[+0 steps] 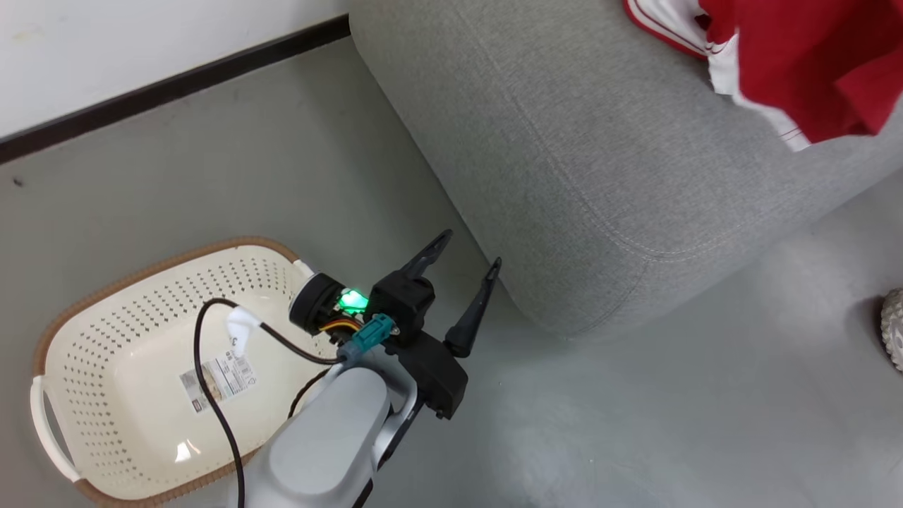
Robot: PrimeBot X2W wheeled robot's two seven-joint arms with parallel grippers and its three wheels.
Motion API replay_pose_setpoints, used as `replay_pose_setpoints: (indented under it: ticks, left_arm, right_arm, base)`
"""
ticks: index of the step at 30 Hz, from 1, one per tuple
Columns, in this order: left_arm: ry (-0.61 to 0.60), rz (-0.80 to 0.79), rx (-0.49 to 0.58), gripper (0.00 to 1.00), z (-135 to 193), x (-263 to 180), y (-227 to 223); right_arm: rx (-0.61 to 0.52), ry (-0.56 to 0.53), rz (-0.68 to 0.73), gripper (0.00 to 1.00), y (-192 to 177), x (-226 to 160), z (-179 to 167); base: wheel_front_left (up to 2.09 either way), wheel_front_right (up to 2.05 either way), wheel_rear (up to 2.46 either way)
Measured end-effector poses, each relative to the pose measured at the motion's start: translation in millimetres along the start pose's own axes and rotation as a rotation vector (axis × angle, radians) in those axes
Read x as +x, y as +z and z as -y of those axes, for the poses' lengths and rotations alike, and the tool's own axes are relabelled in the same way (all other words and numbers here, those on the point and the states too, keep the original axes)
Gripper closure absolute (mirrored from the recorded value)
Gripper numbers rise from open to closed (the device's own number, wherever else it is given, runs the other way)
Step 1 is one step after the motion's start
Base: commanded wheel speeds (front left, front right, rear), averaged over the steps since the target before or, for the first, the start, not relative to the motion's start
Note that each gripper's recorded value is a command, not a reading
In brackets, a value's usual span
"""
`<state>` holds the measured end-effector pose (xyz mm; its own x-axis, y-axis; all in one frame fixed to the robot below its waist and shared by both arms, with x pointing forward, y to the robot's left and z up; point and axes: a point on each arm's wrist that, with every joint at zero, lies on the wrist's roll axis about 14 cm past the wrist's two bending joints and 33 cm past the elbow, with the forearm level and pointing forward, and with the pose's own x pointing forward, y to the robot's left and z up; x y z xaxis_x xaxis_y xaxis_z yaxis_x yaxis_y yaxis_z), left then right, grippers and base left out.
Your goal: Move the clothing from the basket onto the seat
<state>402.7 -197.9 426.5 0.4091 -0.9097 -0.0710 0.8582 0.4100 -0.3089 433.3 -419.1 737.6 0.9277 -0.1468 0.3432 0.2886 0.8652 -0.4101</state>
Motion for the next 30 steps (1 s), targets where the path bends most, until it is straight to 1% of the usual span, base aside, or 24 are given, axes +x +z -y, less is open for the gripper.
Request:
replay_pose_setpoints:
  ticks: [5,8,16,19,21,24,30]
  left_arm:
    - [0.004,-0.003,-0.008,0.0,-7,2,-7]
    - [0.015,-0.01,-0.019,0.0,-14,3,-14]
    - [0.039,-0.04,-0.044,0.0,-32,1,-36]
    - [0.046,-0.062,-0.056,0.0,-36,-2,-50]
    - [0.055,-0.074,-0.066,0.0,-41,-3,-57]
    - [0.08,-0.091,-0.08,0.0,-49,-5,-68]
    - [0.088,-0.155,-0.117,0.0,-52,-17,-100]
  right_arm:
    - [-0.054,-0.047,0.003,1.0,3,20,22]
    - [-0.072,-0.056,0.005,1.0,2,35,25]
    - [-0.125,-0.087,-0.023,1.0,-14,64,35]
    - [-0.14,-0.117,-0.055,1.0,-27,71,43]
    - [-0.137,-0.151,-0.076,1.0,-36,74,51]
    - [-0.09,-0.195,-0.088,1.0,-49,82,56]
    - [-0.059,-0.217,-0.144,1.0,-84,97,46]
  base:
    - [0.0,0.0,0.0]
    - [0.0,0.0,0.0]
    - [0.0,0.0,0.0]
    - [0.0,0.0,0.0]
    - [0.0,0.0,0.0]
    - [0.0,0.0,0.0]
    - [0.0,0.0,0.0]
